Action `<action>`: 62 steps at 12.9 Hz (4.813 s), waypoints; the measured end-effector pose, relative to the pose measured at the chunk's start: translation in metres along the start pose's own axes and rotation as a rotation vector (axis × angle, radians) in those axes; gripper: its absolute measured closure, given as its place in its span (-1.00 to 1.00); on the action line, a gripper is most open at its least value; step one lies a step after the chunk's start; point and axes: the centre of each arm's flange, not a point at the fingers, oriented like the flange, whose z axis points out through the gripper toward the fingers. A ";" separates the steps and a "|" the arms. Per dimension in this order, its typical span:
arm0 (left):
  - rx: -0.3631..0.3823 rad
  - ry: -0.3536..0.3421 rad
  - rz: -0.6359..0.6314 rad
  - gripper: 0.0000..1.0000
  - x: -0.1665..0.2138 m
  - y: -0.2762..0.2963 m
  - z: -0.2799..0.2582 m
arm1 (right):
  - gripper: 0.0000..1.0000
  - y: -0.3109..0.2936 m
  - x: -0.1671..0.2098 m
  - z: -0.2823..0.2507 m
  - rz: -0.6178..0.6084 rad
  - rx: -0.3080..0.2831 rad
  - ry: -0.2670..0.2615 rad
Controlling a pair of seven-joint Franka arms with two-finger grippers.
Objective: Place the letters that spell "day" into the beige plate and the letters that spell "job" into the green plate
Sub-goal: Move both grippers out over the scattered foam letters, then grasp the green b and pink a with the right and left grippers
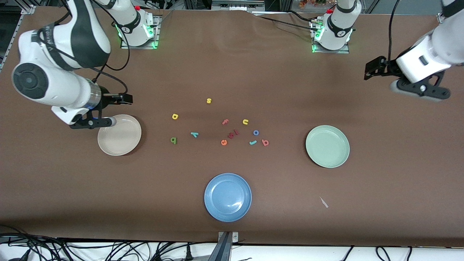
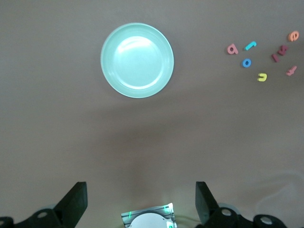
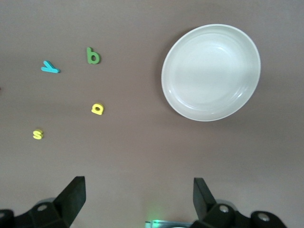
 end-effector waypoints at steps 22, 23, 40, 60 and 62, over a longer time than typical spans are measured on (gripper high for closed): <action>-0.026 0.175 0.223 -1.00 0.219 0.134 0.255 | -1.00 -0.082 0.064 0.176 0.047 0.070 0.259; -0.028 0.199 0.226 -1.00 0.226 0.139 0.269 | -1.00 -0.082 0.070 0.187 0.049 0.075 0.270; -0.051 0.083 -0.432 -1.00 0.208 0.206 0.333 | -0.81 -0.100 0.098 0.242 0.135 0.060 0.261; -0.033 0.054 -0.626 -0.11 0.205 0.228 0.383 | 0.33 -0.098 0.106 0.251 0.135 0.047 0.253; -0.027 0.065 -0.619 0.11 0.206 0.228 0.383 | 0.40 -0.098 0.106 0.250 0.136 0.046 0.252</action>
